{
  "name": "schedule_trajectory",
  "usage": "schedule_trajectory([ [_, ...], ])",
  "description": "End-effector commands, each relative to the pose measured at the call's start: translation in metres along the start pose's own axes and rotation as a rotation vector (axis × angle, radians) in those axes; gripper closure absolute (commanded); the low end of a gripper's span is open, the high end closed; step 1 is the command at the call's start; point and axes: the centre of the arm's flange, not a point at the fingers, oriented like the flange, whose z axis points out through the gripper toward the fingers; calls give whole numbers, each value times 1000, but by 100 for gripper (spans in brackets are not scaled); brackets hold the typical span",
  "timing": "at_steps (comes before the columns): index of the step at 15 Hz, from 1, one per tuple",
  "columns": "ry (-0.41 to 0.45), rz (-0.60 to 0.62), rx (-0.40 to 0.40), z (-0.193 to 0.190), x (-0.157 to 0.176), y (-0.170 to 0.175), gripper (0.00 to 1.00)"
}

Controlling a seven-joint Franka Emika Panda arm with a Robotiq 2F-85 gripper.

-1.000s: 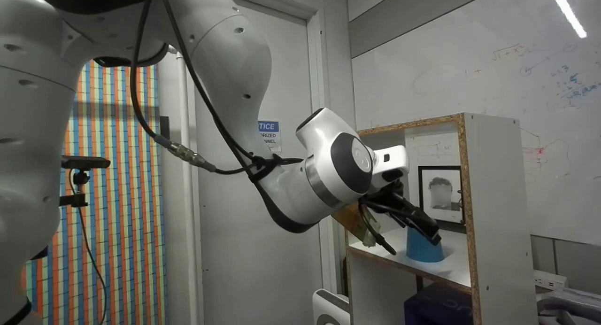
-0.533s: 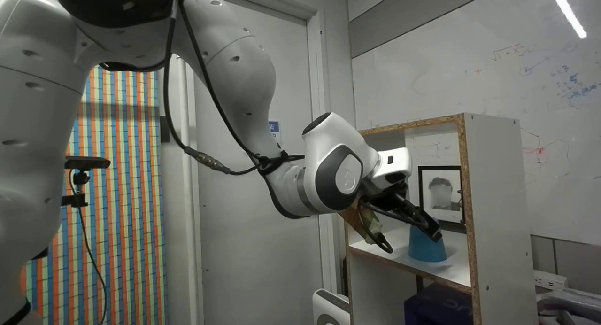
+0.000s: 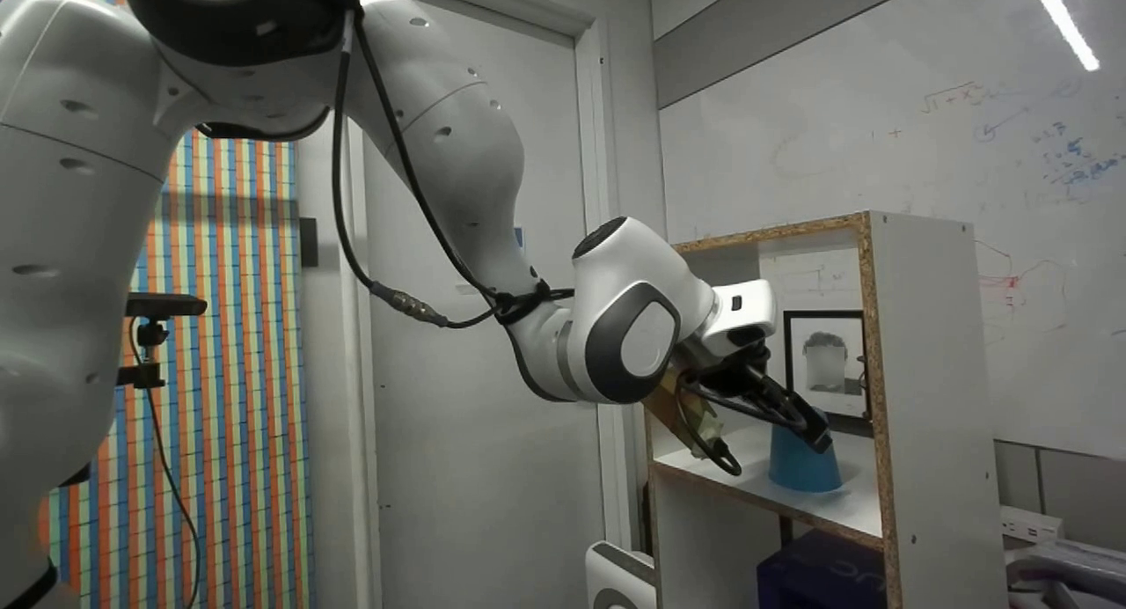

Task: Move the blue cup to the top shelf

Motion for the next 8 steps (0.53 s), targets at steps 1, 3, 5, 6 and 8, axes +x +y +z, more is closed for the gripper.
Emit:
schedule_trajectory([
  [1, 37, -6, 11, 6, 9, -2, 42],
  [3, 41, -10, 15, 3, 9, -3, 55],
  [5, 37, -6, 12, 1, 7, -4, 56],
  [6, 27, -4, 11, -2, 4, -5, 56],
  [8, 18, -8, 15, -10, 0, -9, 56],
])
